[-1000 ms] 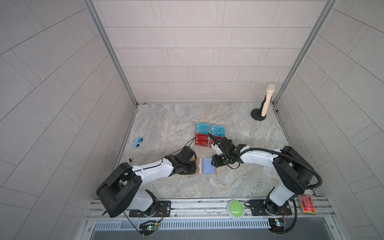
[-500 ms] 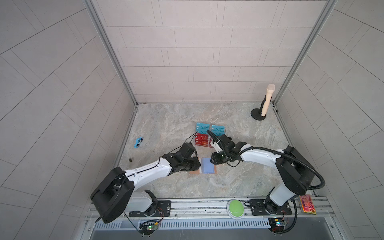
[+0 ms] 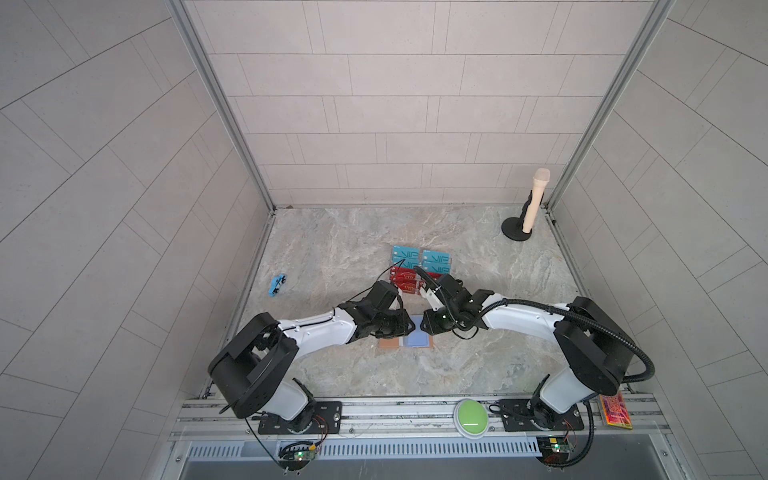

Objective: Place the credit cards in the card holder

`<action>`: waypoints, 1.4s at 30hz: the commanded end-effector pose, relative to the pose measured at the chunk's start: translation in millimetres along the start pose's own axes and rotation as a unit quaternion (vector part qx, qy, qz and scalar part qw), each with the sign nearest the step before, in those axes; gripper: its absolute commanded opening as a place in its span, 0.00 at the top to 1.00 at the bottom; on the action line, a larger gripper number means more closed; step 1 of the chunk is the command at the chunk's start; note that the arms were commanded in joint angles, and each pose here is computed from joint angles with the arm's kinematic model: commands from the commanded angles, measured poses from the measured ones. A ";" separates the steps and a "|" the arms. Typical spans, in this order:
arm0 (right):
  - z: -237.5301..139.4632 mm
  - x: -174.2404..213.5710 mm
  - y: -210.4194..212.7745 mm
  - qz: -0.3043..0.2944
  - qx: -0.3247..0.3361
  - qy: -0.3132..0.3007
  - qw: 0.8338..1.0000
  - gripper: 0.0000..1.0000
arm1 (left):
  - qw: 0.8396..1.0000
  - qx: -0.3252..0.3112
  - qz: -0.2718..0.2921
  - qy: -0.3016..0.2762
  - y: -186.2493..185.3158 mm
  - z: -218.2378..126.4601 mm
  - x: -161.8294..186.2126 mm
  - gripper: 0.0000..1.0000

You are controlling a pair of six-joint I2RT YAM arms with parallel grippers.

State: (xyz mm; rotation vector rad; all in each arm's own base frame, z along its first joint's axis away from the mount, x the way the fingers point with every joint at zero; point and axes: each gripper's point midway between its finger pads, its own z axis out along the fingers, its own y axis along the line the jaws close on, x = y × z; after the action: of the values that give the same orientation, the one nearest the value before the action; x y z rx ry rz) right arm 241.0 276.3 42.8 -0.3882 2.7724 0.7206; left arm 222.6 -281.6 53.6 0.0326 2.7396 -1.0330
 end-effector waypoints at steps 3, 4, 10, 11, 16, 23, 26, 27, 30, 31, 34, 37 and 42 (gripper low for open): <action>7.6 6.3 -7.9 0.009 0.012 0.007 1.000 0.77 | 1.000 0.016 -0.003 -0.001 2.8 7.4 -3.3 0.68; 7.6 6.6 -8.9 0.008 0.014 0.008 1.000 0.77 | 1.000 0.014 -0.005 -0.002 4.5 8.5 -3.4 0.69; 8.9 9.5 -15.5 0.007 0.031 0.013 0.999 0.79 | 1.000 0.006 -0.010 -0.010 10.2 12.0 -5.6 0.68; 9.6 10.2 -16.7 0.008 0.033 0.014 0.999 0.79 | 1.000 0.003 -0.011 -0.010 11.8 12.9 -5.1 0.68; 12.0 13.6 -19.3 0.009 0.037 0.021 0.999 0.79 | 1.000 0.003 -0.014 -0.002 15.7 18.8 -2.5 0.66; 12.8 14.1 -20.2 0.008 0.040 0.024 0.999 0.79 | 1.000 0.004 -0.018 0.002 18.0 22.3 -0.3 0.65; 12.2 13.2 -19.6 0.007 0.039 0.024 0.999 0.79 | 1.000 0.003 -0.020 0.001 19.6 21.7 0.8 0.65; 12.0 12.9 -19.3 0.007 0.039 0.024 0.999 0.79 | 1.000 0.004 -0.021 0.001 19.6 21.1 1.4 0.65; 12.0 12.6 -18.5 0.006 0.038 0.024 0.999 0.79 | 1.000 0.003 -0.022 -0.002 21.1 18.9 1.9 0.65; 12.4 12.2 -18.6 0.007 0.038 0.024 0.999 0.80 | 1.000 0.003 -0.022 -0.005 21.2 17.8 1.1 0.65; 12.0 12.4 -18.4 0.006 0.039 0.025 0.999 0.80 | 1.000 0.006 -0.023 -0.018 18.8 14.4 -5.9 0.64; 10.2 13.0 -19.4 0.005 0.043 0.027 0.999 0.80 | 0.999 0.009 -0.022 -0.025 14.4 13.5 -11.1 0.62; 9.0 12.7 -19.4 0.004 0.044 0.025 0.999 0.80 | 0.999 0.008 -0.023 -0.021 15.4 16.6 -11.0 0.61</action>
State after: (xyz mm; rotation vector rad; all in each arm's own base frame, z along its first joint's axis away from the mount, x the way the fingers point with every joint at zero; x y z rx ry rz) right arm 240.7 270.2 28.9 -0.3812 2.8051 0.6621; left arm 232.3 -280.8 30.8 -0.0411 2.7264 -1.0634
